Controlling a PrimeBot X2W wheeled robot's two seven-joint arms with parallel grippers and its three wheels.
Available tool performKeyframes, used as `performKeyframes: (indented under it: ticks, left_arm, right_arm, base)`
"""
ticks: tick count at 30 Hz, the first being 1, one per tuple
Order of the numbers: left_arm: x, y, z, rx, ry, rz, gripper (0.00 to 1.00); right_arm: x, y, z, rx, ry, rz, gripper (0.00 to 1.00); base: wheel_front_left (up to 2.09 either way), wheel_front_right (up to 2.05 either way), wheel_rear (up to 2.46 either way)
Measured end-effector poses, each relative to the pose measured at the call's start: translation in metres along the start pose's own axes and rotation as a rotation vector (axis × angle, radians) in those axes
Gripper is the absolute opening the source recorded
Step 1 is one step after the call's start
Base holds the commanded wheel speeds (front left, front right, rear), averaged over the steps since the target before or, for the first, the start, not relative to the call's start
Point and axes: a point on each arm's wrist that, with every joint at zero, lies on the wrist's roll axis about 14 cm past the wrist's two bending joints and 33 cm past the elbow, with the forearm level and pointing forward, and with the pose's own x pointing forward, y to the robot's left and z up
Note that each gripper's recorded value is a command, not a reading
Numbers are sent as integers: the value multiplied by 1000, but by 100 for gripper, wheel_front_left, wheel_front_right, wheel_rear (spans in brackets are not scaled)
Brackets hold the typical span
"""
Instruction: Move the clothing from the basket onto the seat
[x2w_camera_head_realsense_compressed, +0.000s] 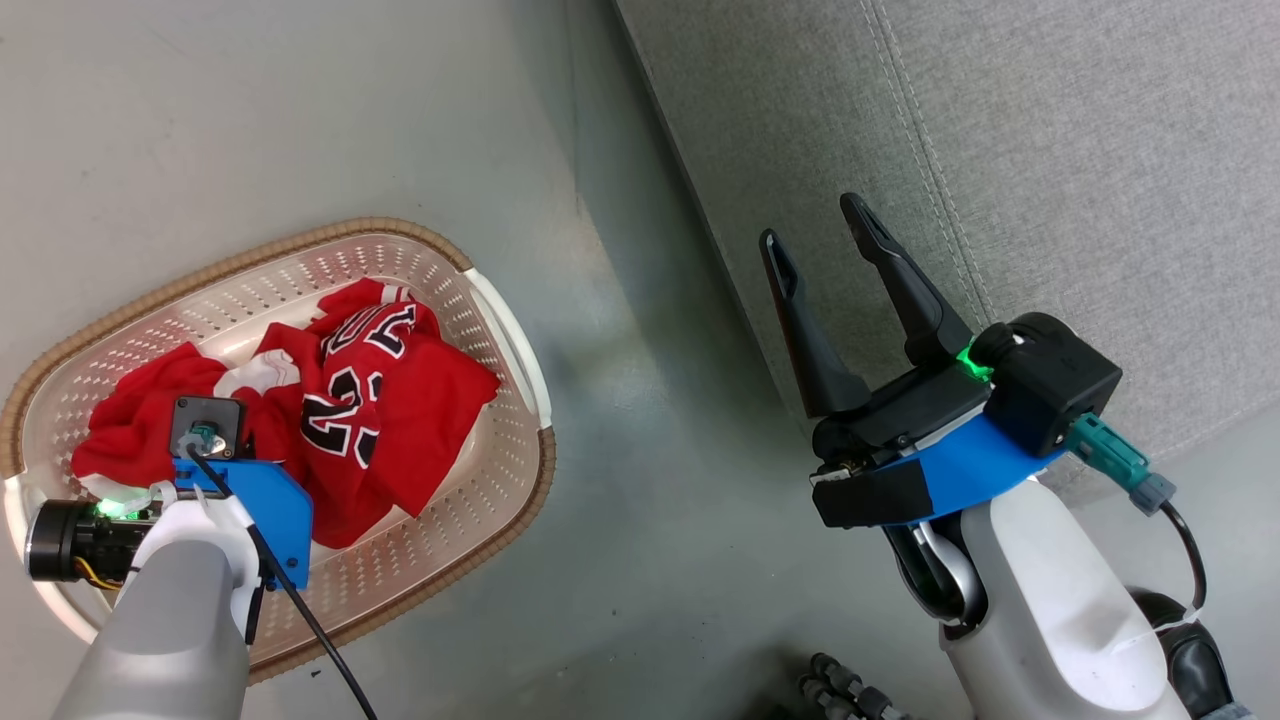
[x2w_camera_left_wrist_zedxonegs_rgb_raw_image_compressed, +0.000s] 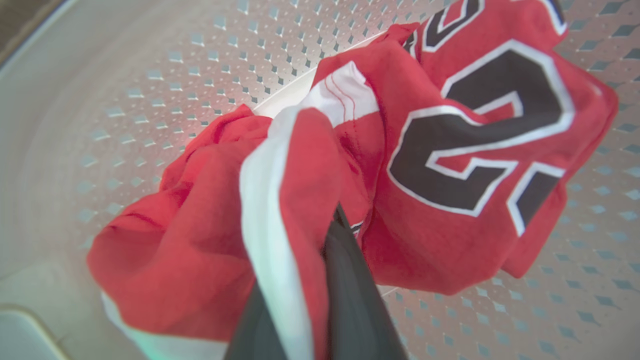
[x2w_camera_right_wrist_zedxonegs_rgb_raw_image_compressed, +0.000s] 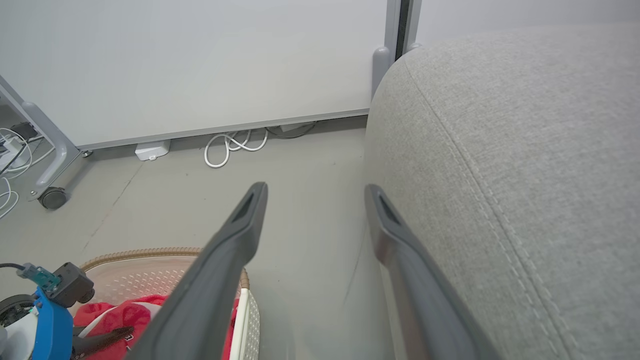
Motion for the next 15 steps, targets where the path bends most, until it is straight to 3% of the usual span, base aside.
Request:
performKeyframes:
  ticks: [15]
  left_arm:
    - [-18, -3, 16, -28, -55, -5, 0]
  right_arm:
    - [5, 10, 15, -11, -42, 31, 100]
  base:
    - [0, 0, 0]
